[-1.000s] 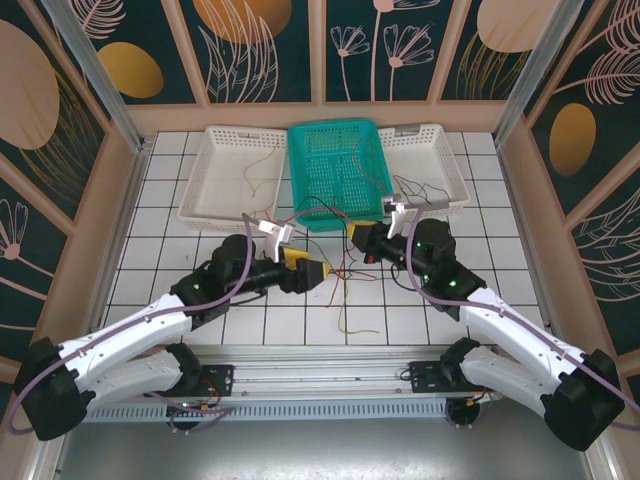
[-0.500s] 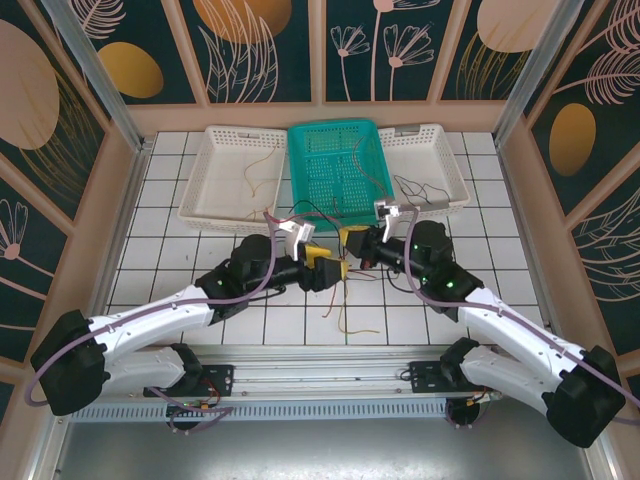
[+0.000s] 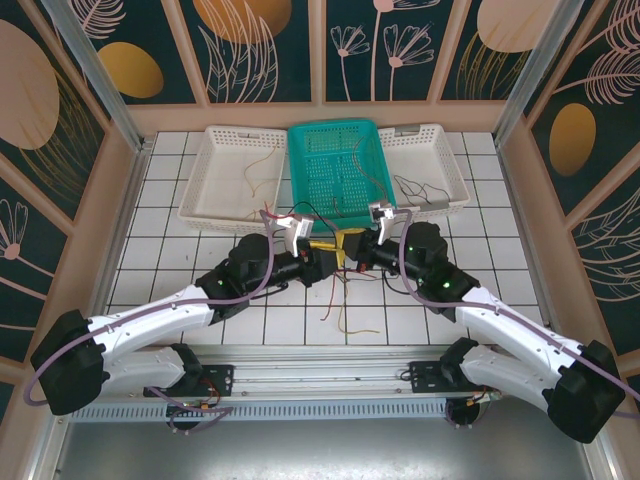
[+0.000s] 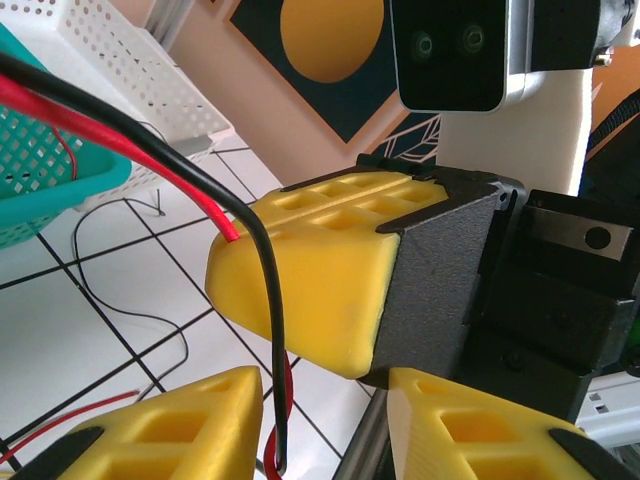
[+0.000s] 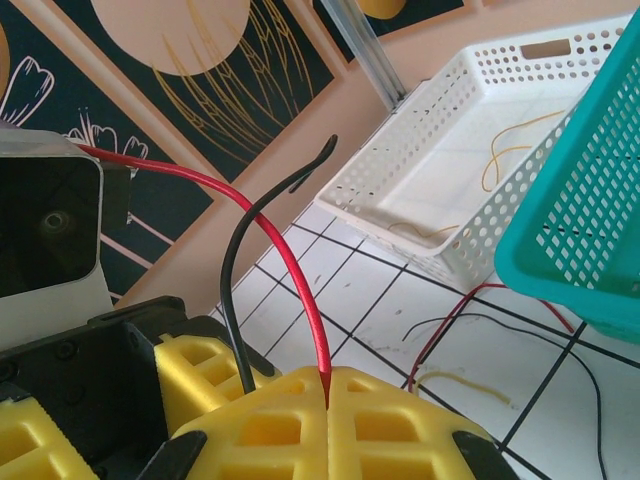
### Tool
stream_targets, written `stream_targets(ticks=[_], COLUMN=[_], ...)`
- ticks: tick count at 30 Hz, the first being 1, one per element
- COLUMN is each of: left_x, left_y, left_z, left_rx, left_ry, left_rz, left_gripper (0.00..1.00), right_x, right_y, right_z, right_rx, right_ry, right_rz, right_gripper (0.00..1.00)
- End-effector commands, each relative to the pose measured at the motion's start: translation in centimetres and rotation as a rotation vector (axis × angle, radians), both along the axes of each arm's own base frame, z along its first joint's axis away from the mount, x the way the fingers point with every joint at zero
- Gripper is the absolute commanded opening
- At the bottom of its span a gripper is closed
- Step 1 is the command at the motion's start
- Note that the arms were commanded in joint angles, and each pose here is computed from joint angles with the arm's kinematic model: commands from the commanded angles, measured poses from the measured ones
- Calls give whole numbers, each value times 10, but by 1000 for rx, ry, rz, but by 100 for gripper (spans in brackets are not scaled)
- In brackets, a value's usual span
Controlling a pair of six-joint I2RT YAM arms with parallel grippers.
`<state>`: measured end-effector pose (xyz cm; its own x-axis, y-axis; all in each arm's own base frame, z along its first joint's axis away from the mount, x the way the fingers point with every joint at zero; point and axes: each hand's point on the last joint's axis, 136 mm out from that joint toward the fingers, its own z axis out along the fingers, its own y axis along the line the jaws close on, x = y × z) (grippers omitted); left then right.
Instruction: Untangle the cables
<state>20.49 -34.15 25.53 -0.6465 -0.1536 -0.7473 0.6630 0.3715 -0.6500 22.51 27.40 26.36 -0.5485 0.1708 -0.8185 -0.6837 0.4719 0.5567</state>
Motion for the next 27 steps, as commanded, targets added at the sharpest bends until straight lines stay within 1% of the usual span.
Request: stream_targets(ticks=[1,3,7,11,15,17,20,26,27], left_x=[4,3,3,2,3,4,5,6,6], left_y=[3,2,2,2,0,-1,-2,0,0], left_z=[16,15,10,7,7,8,7,5,6], left_rx=[-39,-37,-22,-15,-16,-19,-17,-9,-7], left_ry=[-42,-40,-33,-29,-28,-31,-27,-28,-32], left_rz=[26,21,17,13,11,8,11,20,23], left_gripper=[37,34,34,33,28,21,17,0,0], right_x=[-4,-2,0,-2,-3,-3,-3,-3,-2], right_y=[3,1,-3,-2,-1,-1,-1,-1,-2], right_z=[21,22,27,31,34,34,36,38,37], right_rx=[46,48,59,77,87,89,95,97,94], right_ry=[-48,-46,-52,-51,-49,-47,-47,-50,-50], right_rz=[14,0,-30,-18,-12,-12,-12,-13,-21], right_gripper=[0,0,0,0,0,0,0,0,0])
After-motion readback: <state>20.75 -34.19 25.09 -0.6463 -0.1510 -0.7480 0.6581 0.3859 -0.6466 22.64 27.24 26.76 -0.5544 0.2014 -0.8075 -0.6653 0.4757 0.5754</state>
